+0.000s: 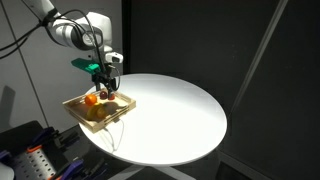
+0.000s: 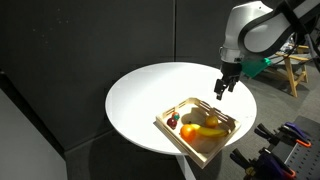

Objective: Pick up the yellow lemon toy from the tray and put it on the table, pick up the red strawberry toy from the table and put it in the tray

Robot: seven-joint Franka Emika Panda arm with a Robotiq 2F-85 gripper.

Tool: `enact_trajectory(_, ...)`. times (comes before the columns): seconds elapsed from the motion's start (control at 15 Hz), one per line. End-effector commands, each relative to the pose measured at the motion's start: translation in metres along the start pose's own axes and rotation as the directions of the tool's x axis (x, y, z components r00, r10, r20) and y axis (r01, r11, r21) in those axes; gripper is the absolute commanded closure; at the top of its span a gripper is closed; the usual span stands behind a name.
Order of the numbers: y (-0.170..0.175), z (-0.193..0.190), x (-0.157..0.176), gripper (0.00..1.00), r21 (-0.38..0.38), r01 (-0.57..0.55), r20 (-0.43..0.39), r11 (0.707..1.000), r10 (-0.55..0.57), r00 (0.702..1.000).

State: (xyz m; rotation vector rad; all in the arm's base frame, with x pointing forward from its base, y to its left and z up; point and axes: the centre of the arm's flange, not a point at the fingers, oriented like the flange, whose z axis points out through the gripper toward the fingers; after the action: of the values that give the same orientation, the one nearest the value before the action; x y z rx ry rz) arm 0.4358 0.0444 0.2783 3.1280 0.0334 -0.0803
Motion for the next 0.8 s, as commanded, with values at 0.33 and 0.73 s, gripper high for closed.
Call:
enact_trajectory(0.33,0.005,-0.030,-0.022,0.00,-0.014,-0.010,-0.030,1.000,0.009,1.000)
enact_trajectory(0.73,0.013,-0.049,-0.038,0.00,-0.009,-0.002,0.017,1.000,0.002,1.000)
